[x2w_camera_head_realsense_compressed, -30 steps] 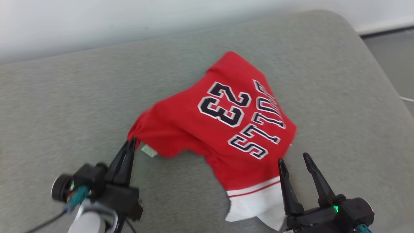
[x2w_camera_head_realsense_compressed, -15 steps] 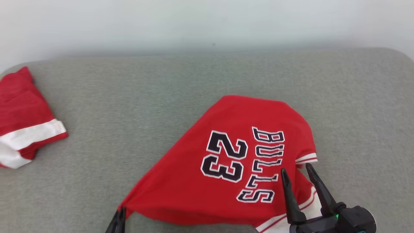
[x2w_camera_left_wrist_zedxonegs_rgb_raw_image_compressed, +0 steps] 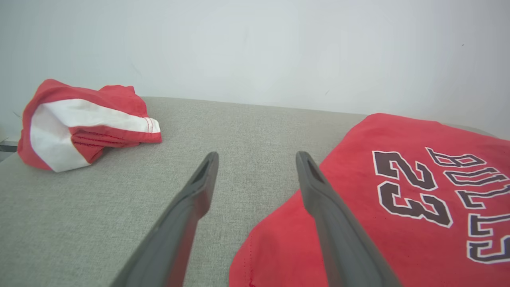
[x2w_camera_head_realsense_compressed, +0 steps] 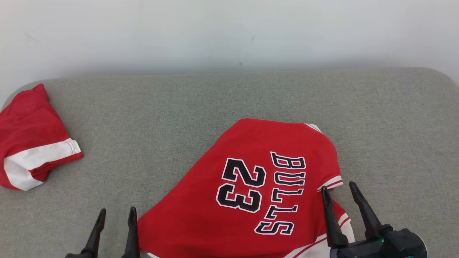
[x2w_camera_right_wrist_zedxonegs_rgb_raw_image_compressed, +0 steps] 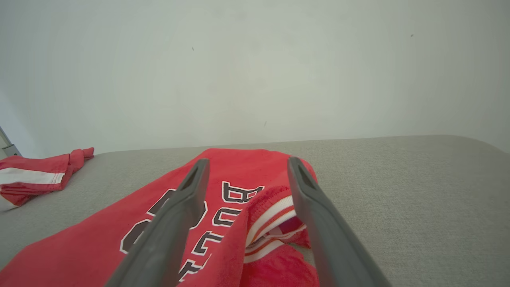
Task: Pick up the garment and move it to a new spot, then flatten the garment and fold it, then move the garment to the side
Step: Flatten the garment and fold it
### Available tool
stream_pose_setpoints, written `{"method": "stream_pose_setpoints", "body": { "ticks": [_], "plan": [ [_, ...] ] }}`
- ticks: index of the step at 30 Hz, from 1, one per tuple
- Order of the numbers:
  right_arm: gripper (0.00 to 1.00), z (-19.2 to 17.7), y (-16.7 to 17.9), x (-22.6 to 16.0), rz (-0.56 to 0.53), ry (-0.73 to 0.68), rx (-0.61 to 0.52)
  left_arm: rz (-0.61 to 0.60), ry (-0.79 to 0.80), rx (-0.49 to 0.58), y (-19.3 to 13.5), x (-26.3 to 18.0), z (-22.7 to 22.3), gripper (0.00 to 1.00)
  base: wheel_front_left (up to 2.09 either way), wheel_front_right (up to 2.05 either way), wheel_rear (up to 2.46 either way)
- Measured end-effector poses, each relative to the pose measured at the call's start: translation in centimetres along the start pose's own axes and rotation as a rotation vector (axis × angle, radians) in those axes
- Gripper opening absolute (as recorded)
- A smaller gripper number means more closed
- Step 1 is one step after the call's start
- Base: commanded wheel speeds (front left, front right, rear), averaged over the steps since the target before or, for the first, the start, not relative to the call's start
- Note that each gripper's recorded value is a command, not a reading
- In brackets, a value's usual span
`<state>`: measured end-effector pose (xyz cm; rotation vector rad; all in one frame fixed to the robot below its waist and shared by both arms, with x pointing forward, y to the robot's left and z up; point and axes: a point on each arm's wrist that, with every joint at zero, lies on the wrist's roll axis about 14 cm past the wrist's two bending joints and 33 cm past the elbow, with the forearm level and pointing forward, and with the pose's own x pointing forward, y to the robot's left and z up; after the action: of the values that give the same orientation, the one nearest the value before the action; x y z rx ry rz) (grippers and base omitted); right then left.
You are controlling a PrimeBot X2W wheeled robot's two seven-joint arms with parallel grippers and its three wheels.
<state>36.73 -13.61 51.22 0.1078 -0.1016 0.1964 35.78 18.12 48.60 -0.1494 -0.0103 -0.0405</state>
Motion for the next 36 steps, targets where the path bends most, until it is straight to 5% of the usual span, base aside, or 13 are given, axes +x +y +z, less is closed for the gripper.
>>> {"method": "stream_pose_setpoints", "body": {
  "ticks": [13, 21, 33, 34, 35, 36],
  "plan": [
    [1.0, -0.2, -3.5, -0.3, -0.09, 0.012, -0.017, 0.027, -0.084, 0.062, -0.3, 0.3, 2.3, 1.0, 0.0, 0.0, 0.0],
    [1.0, 0.2, -5.9, 3.8, -0.076, 0.01, -0.073, 0.045, -0.045, 0.051, 0.2, -0.3, 1.1, 1.0, 0.0, 0.0, 0.0],
    [1.0, -7.5, -6.1, 9.2, -0.03, 0.328, -0.025, 0.113, -0.016, 0.019, 1.8, -0.9, 0.2, 1.0, 0.0, 0.0, 0.0],
    [0.71, -8.3, -5.9, 9.1, -0.028, 0.361, -0.008, 0.119, -0.014, 0.019, 2.0, -1.0, 0.2, 1.0, 0.0, 0.0, 0.0],
    [0.23, -9.1, -5.6, 9.0, -0.018, 0.4, -0.008, 0.125, -0.012, 0.02, 2.1, -1.0, 0.1, 1.0, 0.0, 0.0, 0.0],
    [0.0, -9.7, -5.3, 8.9, -0.01, 0.427, -0.002, 0.131, -0.01, 0.019, 2.3, -1.1, 0.1, 1.0, 0.0, 0.0, 0.0]
  ]
}}
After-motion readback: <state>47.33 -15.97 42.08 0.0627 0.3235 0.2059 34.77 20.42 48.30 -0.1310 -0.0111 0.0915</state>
